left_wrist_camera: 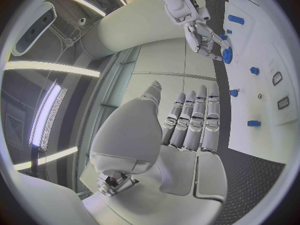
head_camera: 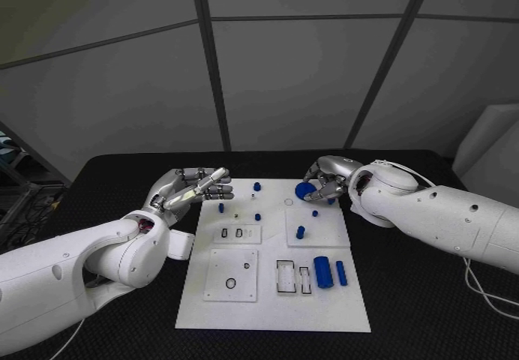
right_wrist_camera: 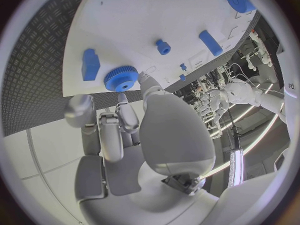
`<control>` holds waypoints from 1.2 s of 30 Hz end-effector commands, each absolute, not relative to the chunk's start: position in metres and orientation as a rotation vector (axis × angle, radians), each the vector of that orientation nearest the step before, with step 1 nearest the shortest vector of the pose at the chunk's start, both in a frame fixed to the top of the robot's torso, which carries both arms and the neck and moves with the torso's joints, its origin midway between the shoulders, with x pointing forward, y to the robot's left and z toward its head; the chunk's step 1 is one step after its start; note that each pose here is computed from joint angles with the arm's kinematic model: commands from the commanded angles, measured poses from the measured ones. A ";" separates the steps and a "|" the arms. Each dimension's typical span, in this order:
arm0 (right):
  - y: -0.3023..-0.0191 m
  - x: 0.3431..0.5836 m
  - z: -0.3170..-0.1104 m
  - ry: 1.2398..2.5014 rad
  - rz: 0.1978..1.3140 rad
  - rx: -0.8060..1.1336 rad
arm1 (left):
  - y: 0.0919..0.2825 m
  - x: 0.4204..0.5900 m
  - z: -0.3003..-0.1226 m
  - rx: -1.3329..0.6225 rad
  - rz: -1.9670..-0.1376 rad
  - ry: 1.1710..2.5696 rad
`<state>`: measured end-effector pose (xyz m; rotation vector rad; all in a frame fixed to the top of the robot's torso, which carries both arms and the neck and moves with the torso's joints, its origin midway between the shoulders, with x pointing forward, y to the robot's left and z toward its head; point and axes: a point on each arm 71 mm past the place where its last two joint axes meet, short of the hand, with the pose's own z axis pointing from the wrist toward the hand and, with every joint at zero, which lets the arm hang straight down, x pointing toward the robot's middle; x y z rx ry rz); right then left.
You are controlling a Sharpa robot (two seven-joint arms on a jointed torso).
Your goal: Assemble the parts on the task board
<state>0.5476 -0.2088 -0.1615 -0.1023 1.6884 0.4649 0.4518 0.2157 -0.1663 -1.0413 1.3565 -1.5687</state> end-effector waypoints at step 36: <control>-0.208 0.556 -0.168 1.761 0.427 -0.035 | 0.213 0.453 -0.166 -1.031 -1.585 1.370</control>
